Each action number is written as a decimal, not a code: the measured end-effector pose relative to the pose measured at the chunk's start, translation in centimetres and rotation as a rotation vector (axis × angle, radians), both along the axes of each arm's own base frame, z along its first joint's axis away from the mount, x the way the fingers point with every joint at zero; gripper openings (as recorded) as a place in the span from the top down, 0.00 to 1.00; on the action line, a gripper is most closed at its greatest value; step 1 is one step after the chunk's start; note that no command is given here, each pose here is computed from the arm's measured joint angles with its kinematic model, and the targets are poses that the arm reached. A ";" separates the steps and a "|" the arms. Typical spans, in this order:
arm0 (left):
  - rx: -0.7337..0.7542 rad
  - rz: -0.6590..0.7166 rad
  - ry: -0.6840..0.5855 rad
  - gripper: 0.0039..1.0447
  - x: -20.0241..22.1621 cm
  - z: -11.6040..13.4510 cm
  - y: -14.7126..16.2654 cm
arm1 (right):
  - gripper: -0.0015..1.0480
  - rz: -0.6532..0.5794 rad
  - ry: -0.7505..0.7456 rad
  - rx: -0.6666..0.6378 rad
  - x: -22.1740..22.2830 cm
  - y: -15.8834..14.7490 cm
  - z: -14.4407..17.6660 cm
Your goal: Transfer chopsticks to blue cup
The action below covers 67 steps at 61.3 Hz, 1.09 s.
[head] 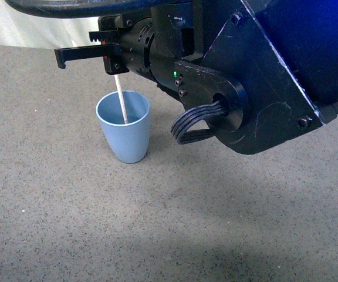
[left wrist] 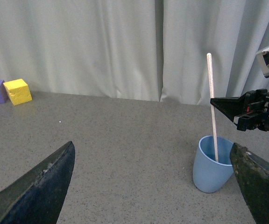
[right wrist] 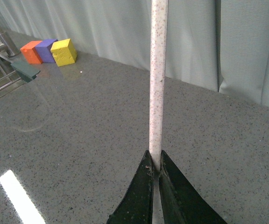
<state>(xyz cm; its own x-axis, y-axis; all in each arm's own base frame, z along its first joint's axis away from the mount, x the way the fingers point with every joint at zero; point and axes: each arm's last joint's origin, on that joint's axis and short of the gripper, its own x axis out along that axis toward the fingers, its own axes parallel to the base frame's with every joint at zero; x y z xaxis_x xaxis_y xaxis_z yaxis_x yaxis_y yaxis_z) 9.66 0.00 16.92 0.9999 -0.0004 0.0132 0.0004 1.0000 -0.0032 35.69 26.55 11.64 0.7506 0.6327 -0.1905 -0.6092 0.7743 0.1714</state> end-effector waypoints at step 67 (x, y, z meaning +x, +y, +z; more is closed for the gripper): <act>0.000 0.000 0.000 0.06 0.0 0.0 0.0 | 0.99 -0.664 -0.230 -0.106 -15.4 -21.7 4.5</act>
<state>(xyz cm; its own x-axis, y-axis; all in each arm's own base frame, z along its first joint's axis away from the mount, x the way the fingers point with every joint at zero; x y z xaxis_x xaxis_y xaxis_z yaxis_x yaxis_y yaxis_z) 9.66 0.00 16.92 0.9999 0.0000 0.0135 0.0000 1.0000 -0.0029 20.25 4.82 16.11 0.9998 0.0141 -0.0161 -0.0141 0.9999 -0.0017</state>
